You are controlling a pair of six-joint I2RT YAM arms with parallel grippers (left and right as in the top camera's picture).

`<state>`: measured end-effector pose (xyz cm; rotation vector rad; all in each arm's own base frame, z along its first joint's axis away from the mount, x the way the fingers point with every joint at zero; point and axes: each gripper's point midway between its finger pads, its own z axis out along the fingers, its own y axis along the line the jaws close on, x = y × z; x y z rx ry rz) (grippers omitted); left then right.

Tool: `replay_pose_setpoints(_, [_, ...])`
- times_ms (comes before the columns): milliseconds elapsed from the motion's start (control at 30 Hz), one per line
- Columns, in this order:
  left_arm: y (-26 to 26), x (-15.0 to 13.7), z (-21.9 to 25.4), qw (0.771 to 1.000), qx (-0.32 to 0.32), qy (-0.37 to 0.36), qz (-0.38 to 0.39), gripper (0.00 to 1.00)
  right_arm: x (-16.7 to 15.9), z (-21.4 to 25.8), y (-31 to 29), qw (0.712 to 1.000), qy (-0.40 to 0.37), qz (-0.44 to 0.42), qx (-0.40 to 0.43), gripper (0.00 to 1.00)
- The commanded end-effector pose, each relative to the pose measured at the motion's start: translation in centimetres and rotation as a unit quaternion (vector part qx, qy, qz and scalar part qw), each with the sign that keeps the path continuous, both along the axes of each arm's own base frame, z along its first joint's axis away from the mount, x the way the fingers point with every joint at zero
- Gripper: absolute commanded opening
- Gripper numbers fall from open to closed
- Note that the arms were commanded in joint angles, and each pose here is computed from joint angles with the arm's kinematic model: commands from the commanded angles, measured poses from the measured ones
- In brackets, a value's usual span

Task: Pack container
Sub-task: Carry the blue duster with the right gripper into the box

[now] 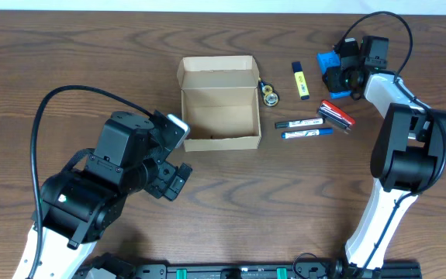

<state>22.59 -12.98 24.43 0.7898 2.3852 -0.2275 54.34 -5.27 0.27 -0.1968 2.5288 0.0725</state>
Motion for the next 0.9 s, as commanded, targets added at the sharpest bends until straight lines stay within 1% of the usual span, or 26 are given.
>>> replay_pose_setpoints(0, [0.0,0.1,0.4,1.000,-0.005,-0.002,0.004,0.95,-0.5,0.8,-0.4,0.999,0.012,-0.034,0.011,0.37])
replay_pose_setpoints(67, [0.0,0.1,0.4,1.000,-0.005,-0.002,0.004,0.95,-0.4,2.9,-0.3,0.999,0.002,-0.033,0.010,0.36])
replay_pose_setpoints(233, [0.0,0.1,0.4,1.000,-0.005,-0.002,0.004,0.95,-0.8,10.8,0.9,0.999,-0.043,-0.021,0.008,0.34])
replay_pose_setpoints(300, [0.0,0.1,0.4,1.000,-0.005,-0.002,0.004,0.95,-1.5,14.1,2.5,0.998,-0.063,-0.004,0.013,0.34])
replay_pose_setpoints(367, [0.0,0.1,0.4,1.000,-0.005,-0.002,0.004,0.95,-2.2,16.9,4.4,0.997,-0.080,0.015,0.015,0.31])
replay_pose_setpoints(433, [0.0,0.1,0.4,1.000,-0.005,-0.002,0.004,0.95,-3.1,19.1,6.8,0.995,-0.094,0.041,0.013,0.31])
replay_pose_setpoints(533, [0.0,0.1,0.4,1.000,-0.005,-0.002,0.004,0.95,-4.4,21.0,11.0,0.990,-0.105,0.097,0.008,0.31])
replay_pose_setpoints(633, [0.0,0.1,0.4,1.000,-0.005,-0.002,0.004,0.95,-6.1,21.4,16.8,0.978,-0.105,0.182,0.009,0.32])
replay_pose_setpoints(767, [0.0,0.1,0.4,1.000,-0.005,-0.002,0.004,0.95,-8.9,20.4,23.2,0.952,-0.090,0.291,-0.001,0.32])
replay_pose_setpoints(867, [0.0,0.1,0.4,1.000,-0.005,-0.002,0.004,0.95,-11.5,19.6,27.1,0.924,-0.081,0.372,-0.025,0.30])
